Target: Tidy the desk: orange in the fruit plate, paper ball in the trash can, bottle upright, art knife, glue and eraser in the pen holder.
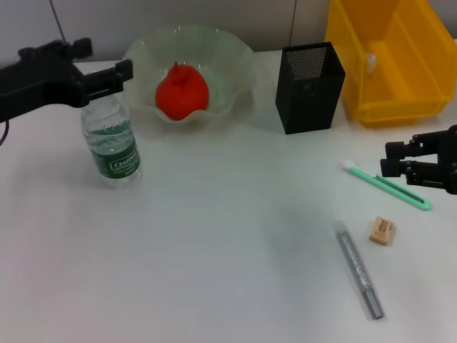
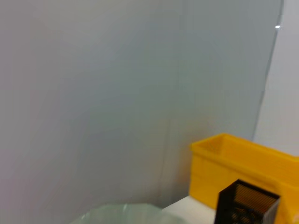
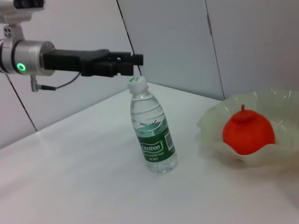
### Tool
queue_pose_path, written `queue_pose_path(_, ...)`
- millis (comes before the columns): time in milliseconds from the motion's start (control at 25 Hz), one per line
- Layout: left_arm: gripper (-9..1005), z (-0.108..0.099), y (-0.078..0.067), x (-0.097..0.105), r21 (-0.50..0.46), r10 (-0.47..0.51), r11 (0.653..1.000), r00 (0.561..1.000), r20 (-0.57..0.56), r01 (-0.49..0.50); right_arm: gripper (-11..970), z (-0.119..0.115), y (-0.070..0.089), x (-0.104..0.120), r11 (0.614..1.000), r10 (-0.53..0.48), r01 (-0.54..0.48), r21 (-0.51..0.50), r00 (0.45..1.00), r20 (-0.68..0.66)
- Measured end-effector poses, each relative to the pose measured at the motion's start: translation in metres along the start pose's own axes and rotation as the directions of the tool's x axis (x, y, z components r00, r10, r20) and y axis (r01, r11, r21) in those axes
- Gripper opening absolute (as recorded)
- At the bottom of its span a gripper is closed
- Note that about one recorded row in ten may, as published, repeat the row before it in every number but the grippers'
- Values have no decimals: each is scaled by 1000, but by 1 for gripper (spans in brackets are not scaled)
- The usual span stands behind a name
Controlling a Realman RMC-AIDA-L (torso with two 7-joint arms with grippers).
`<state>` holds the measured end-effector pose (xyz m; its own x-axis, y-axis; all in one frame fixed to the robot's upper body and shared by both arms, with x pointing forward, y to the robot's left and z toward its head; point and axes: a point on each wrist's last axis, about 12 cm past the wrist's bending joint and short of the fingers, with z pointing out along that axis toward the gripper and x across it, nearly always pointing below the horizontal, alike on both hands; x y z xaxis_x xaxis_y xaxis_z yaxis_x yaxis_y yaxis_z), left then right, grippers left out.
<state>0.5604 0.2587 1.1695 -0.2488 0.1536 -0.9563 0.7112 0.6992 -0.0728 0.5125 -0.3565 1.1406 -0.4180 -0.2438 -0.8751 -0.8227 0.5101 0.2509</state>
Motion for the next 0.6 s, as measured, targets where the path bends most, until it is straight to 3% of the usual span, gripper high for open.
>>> queue_pose_path(360,791,-16,-29,-29,154,72,984,993,93,-85,349,1,0,-1,1000,2,-2,-2,1000,0)
queue_pose_path(600,788,-24,-50,-33,345,105,929,989,105,-135,350,4,-1,-6,999,39,-39,-10,999,2)
